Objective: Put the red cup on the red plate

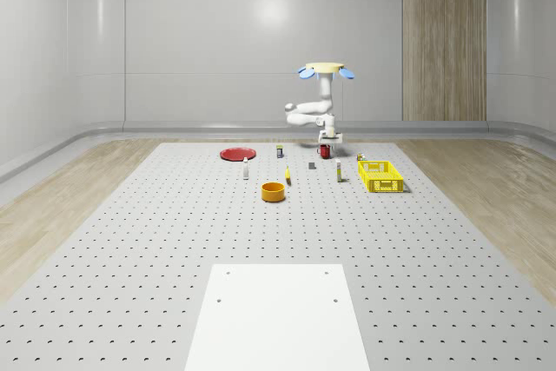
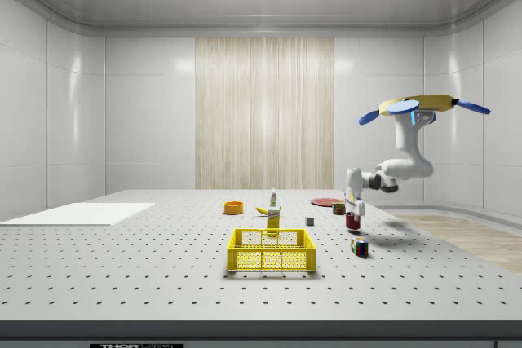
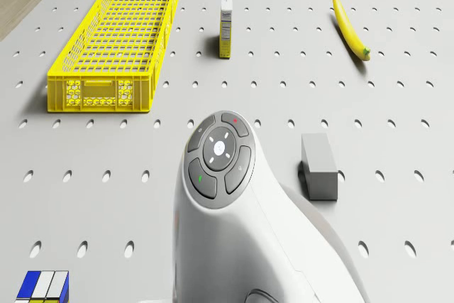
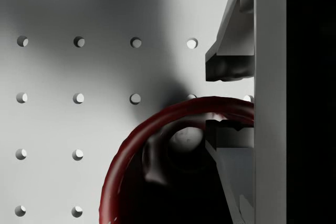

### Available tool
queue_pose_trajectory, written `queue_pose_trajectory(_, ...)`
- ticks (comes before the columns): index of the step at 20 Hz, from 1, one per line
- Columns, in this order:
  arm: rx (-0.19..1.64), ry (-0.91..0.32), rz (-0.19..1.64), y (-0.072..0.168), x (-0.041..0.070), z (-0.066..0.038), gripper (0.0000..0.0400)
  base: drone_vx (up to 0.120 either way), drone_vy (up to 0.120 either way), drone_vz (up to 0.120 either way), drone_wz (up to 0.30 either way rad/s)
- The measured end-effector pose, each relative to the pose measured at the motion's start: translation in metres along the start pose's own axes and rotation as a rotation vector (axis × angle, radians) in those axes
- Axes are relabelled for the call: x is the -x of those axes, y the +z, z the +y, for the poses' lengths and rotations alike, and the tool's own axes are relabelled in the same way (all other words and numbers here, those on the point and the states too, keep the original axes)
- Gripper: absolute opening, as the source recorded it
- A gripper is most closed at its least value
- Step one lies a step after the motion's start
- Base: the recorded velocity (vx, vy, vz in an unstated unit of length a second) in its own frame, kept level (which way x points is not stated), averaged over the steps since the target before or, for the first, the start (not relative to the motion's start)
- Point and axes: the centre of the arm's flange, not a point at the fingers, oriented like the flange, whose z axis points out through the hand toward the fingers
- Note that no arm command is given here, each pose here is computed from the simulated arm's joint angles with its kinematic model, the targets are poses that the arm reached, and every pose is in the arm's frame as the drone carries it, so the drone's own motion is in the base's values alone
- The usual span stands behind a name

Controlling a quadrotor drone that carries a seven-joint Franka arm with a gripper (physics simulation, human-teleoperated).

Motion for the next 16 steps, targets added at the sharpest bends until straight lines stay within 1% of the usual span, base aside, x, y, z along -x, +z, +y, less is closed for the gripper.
queue_pose_trajectory(9, -0.001, -0.006, -0.001, -0.01, 0.0001, 0.0, 0.01, 0.12, -0.12, 0.12, 0.0)
queue_pose_trajectory(16, -0.001, -0.028, -0.001, -0.0113, 0.0, 0.0, 0.01, 0.0, -0.12, 0.006, 0.0)
